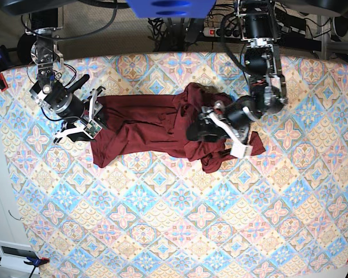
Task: Layout the t-shirt on the table in an organized manner, then fold the t-shirt properly
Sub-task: 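Release and regrasp the dangling sleeve end with the left gripper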
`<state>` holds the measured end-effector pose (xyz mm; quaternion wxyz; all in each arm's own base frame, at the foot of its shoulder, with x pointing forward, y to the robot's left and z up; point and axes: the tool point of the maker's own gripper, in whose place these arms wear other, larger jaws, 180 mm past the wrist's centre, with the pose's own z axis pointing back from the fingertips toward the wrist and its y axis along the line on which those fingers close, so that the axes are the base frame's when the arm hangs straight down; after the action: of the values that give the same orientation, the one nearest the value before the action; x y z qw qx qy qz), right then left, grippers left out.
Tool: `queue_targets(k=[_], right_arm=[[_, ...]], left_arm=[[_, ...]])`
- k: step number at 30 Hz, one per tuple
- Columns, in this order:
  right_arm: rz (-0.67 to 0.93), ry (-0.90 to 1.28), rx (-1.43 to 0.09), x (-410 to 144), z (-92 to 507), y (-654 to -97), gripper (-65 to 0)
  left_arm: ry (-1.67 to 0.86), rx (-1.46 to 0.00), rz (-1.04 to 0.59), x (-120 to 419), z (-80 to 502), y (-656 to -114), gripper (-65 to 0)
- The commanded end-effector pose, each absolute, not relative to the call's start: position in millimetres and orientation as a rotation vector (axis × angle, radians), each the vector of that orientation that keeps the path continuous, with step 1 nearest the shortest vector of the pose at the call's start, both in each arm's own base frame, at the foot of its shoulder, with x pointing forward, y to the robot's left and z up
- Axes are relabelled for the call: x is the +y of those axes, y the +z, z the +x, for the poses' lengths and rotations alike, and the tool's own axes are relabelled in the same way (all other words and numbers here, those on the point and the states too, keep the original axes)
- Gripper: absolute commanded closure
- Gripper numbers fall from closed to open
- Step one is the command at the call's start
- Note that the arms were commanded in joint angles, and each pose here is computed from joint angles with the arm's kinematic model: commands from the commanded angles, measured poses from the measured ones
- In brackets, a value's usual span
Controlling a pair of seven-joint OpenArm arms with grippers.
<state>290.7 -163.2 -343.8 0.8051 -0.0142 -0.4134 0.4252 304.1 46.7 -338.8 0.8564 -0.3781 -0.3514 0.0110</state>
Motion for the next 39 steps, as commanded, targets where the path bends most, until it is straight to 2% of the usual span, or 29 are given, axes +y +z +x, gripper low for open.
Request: queue_targets(k=[1, 8, 10, 14, 22, 26, 32, 39], right_arm=[[-0.039, 0.917, -0.930, -162, 299, -331, -25.7], [-0.027, 0.885, -0.888, -171, 297, -345, -25.9], [-0.019, 0.861, -0.853, -174, 296, -354, -25.9], [0.051, 0.786, -0.906, -164, 322, -340, -25.9], [0.185, 0.501, -0.924, -205, 336, -336, -26.0], [0.210, 0.463, -0.925, -209, 335, -337, -26.0], [0.210, 0.468, -0.925, -208, 333, -337, -26.0], [0.210, 0.469, -0.924, -208, 333, -337, -26.0]], left_arm=[[0.037, -0.790, -0.804, 60, 310, -327, -41.7], [0.209, -0.875, -0.734, 145, 310, -321, -33.6], [0.225, -0.883, -0.715, 155, 310, -320, -31.3], [0.209, -0.864, -0.628, 168, 308, -329, -28.6], [0.186, -0.841, -0.506, 181, 308, -341, -29.0], [0.216, -0.875, -0.456, 194, 321, -347, -29.0], [0.423, -0.819, -0.497, 215, 338, -389, -29.3], [0.566, -0.770, -0.589, 203, 360, -408, -29.3]])
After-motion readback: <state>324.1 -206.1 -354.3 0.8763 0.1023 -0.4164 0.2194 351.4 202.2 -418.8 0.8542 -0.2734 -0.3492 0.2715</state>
